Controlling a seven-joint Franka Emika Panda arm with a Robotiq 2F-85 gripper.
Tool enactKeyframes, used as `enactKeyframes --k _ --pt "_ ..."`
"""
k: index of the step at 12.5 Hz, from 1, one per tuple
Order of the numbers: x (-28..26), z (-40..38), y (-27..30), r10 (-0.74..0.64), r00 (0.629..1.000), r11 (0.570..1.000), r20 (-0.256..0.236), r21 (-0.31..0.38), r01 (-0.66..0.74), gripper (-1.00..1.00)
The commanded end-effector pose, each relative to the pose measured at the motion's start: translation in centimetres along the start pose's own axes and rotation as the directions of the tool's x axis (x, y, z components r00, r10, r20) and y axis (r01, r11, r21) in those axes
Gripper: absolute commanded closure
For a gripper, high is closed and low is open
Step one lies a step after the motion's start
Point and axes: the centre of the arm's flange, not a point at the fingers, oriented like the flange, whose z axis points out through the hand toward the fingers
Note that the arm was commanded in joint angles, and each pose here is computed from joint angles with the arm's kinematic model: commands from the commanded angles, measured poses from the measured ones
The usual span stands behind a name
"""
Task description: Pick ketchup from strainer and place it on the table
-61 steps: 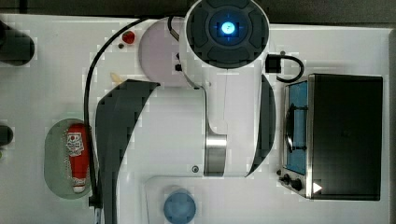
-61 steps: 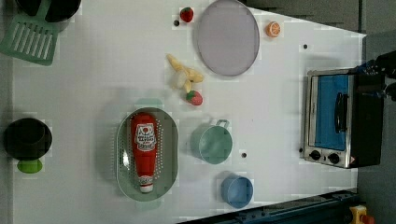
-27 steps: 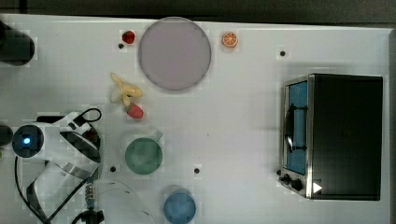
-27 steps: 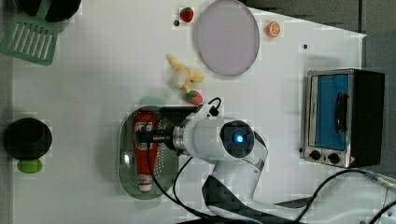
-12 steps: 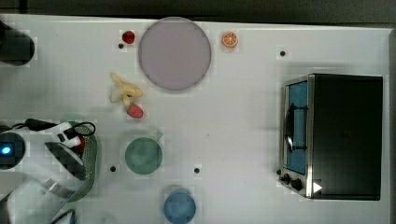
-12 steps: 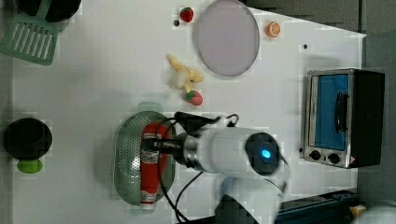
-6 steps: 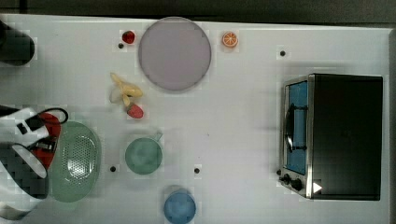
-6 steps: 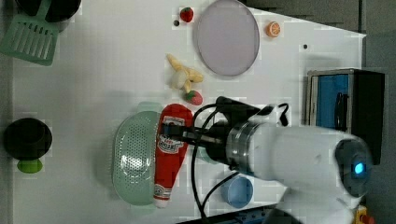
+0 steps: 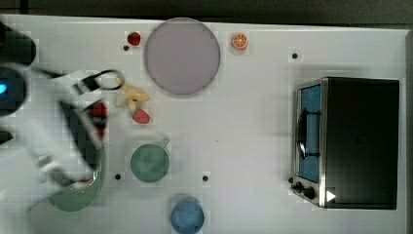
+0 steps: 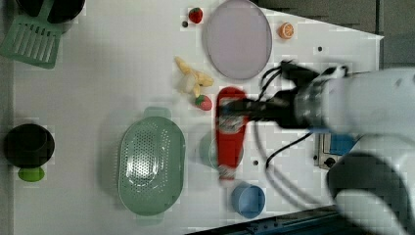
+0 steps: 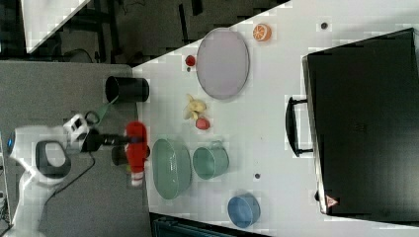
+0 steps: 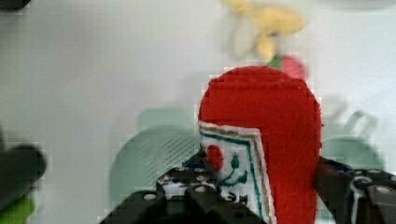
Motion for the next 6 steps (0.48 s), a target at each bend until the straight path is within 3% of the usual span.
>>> enactKeyframes --k 1,4,6 --pt "7.9 -1.8 12.0 0.066 0.998 0.998 -0.021 0.019 -0.065 -0.18" --pt "11.0 -1.2 20.9 0.098 0.995 0.995 -0.018 0.002 -0.098 -0.18" --pt "11.9 0.5 26.1 0.143 0.990 0.990 0.010 -0.013 -0.142 -0.18"
